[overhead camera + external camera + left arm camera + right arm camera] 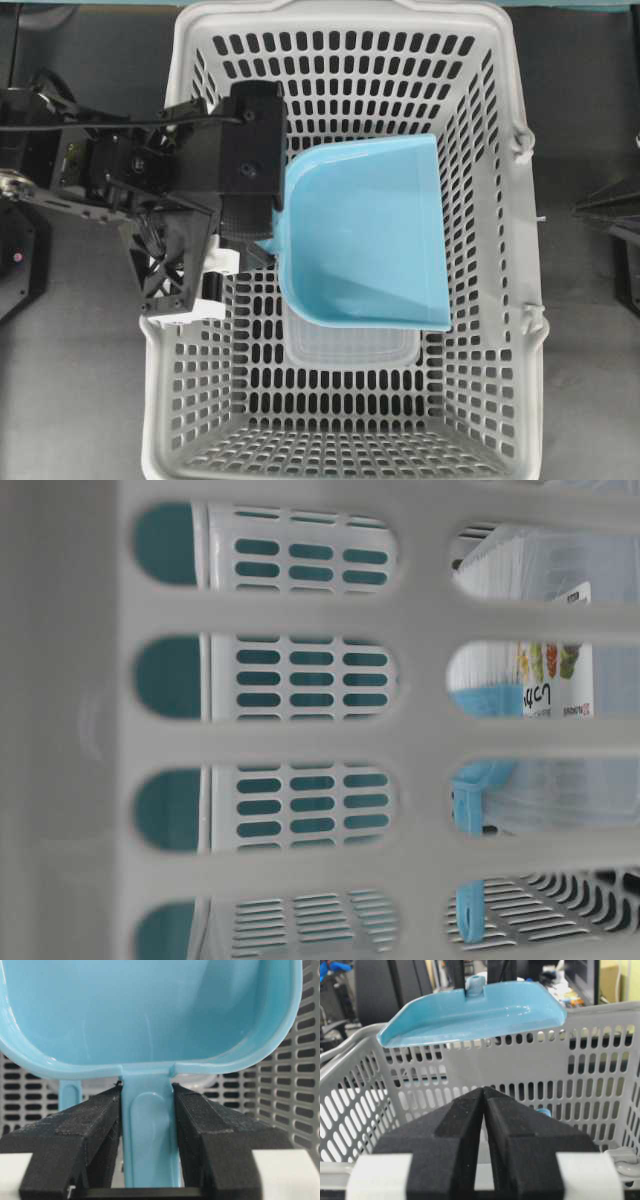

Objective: Pick up the dustpan from the shopping basket with the left arm.
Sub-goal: 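Hold the raised dustpan steady above the basket with the left gripper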

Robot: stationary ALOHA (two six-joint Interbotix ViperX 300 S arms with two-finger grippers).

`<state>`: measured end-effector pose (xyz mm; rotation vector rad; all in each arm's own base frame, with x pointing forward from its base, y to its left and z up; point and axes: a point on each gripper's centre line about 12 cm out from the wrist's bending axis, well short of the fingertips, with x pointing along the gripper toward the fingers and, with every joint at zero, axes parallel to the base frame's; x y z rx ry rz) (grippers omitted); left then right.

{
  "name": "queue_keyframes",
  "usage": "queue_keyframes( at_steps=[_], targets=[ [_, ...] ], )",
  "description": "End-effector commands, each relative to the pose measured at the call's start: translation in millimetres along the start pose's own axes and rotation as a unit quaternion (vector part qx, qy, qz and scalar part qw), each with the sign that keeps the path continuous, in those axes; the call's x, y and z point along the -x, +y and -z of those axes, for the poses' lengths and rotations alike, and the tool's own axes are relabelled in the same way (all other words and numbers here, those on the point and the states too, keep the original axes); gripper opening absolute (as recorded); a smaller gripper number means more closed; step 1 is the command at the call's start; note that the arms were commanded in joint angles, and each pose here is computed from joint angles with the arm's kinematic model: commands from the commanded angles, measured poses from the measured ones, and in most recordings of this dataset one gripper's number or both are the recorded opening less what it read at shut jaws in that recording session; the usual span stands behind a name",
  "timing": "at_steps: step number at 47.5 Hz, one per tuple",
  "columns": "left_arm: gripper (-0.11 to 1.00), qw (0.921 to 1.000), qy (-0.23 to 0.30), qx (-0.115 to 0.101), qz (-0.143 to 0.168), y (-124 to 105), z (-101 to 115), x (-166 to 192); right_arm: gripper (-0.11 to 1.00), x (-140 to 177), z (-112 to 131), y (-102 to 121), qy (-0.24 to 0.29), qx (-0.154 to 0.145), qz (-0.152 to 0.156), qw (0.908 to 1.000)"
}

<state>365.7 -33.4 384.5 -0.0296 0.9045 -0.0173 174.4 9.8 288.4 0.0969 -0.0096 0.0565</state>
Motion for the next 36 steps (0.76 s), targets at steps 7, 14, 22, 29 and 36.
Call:
queue_keyframes(
  at_steps=[7, 14, 22, 29, 36],
  targets=[
    [0.31, 0.9999, -0.014, 0.000, 0.001, -0.5, -5.0, 7.9, 0.00, -1.0, -4.2, 0.6, -0.005, -0.002, -0.001, 1.0000],
    [0.31, 0.9999, -0.012, 0.000, 0.001, -1.0, -4.7, 7.2, 0.00, -1.0, -2.9, 0.8, -0.004, -0.002, -0.002, 1.0000],
    [0.31, 0.9999, -0.012, 0.001, 0.001, -1.0, -4.4, 6.1, 0.00, -1.0, -2.9, 0.8, -0.004, -0.002, -0.002, 1.0000],
    [0.31, 1.0000, -0.008, 0.001, 0.000, -1.0, -3.4, 4.6, 0.00, -1.0, -2.9, 0.8, -0.004, -0.002, -0.002, 1.0000],
    [0.31, 1.0000, -0.007, 0.001, 0.000, -0.9, -2.3, 4.1, 0.00, -1.0, -2.9, 0.8, -0.004, -0.002, -0.002, 1.0000]
  ],
)
